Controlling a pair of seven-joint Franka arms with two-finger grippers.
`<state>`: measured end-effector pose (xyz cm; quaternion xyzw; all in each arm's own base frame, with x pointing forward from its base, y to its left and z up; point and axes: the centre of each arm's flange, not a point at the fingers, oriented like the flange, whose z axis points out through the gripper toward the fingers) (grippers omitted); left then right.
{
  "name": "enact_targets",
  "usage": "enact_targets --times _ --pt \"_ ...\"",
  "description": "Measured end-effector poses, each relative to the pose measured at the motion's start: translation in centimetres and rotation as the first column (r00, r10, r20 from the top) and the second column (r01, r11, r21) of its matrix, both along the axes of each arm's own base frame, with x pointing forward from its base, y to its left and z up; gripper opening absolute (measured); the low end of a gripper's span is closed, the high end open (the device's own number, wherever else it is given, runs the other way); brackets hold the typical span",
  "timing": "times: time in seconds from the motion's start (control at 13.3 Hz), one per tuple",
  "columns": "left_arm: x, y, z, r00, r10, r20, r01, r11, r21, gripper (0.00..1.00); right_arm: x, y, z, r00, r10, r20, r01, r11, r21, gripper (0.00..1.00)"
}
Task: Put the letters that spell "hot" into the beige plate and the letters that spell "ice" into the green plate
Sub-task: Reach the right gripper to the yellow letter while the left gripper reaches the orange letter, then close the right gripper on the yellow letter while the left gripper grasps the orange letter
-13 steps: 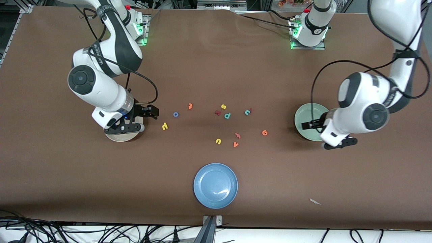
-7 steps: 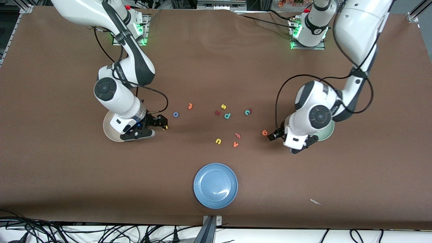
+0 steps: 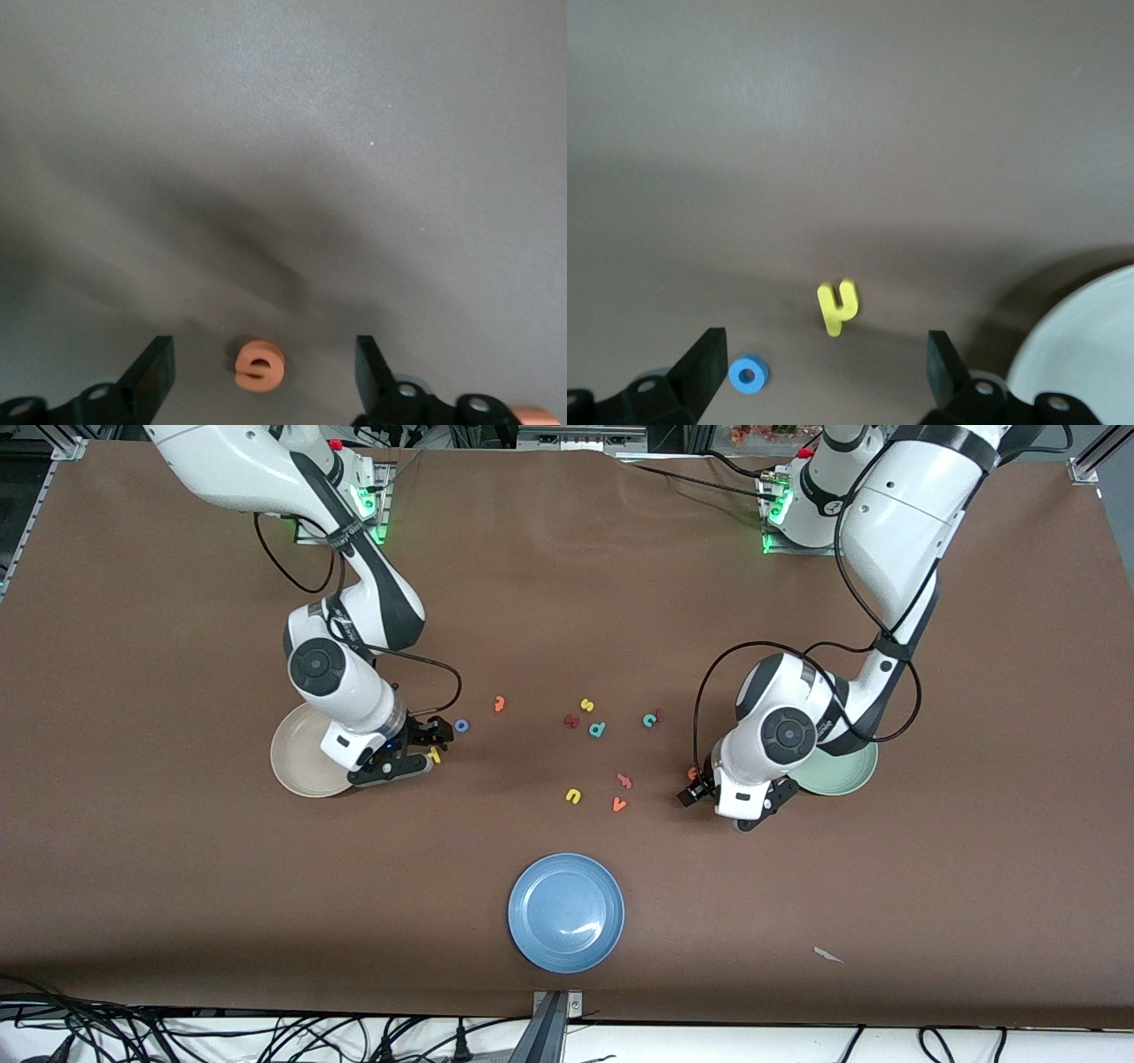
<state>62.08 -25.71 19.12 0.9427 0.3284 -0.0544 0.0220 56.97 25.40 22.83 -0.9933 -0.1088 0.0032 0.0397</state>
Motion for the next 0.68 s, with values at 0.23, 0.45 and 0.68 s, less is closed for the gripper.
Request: enact_targets --times 0.23,0.45,0.68 --pt "-0.4 -0.7 -0.6 1.000 -0.012 -0.001 0.012 1.000 0.016 0.84 -0.6 0.1 -2.6 0.999 0.028 -0.031 -0.029 0.999 -0.025 0.99" --pt "-1.2 -2.0 -1.2 1.000 -0.024 -0.011 0.024 1.000 0.019 0.81 -0.6 0.1 -2.9 0.999 0.045 -0.026 -0.046 0.998 -0.036 0.96" --pt "-2.0 -2.8 -2.3 0.999 -0.030 -0.029 0.030 0.999 0.025 0.70 -0.7 0.2 -3.4 0.998 0.064 -0.015 -0.065 0.997 -0.045 0.92"
